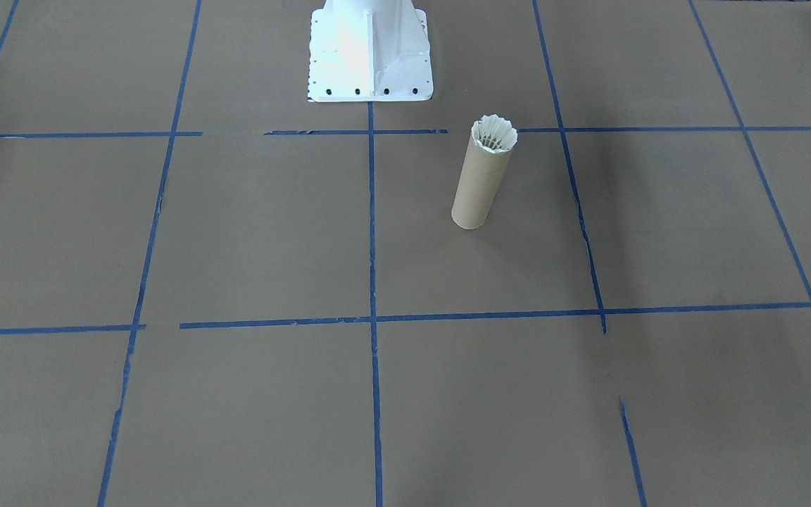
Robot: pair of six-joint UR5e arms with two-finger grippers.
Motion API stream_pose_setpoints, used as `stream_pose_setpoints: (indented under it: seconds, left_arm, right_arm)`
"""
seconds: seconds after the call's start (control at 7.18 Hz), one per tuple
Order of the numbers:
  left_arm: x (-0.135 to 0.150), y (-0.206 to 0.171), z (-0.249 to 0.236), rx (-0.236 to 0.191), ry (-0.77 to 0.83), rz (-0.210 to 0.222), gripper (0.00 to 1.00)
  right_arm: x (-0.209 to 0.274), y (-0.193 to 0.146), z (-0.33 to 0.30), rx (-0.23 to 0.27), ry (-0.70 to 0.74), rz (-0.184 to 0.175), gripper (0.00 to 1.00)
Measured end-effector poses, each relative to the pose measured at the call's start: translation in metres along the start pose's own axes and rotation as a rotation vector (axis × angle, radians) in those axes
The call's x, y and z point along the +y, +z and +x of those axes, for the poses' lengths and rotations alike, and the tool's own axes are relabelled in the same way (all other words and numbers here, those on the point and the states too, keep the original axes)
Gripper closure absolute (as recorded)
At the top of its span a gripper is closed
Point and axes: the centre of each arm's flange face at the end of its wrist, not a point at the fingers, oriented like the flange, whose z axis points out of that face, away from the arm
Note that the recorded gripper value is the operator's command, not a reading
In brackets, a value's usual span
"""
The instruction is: Collect badminton balls into bucket
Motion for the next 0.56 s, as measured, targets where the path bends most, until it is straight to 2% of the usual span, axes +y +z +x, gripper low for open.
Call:
stream_pose_setpoints:
  seconds: [0.28, 0.56]
  left_arm:
    - [-0.0008, -0.0081, 0.0040, -0.034, 0.013, 0.011, 0.00]
    - [-0.0013, -0.0094, 0.0052, -0.038, 0.015, 0.013, 0.00]
  right_arm:
    - [0.0000, 0.0000, 0.0000, 0.000, 0.000, 0.000, 0.00]
    - [0.0001, 0.0002, 0.0002, 0.000, 0.000, 0.000, 0.00]
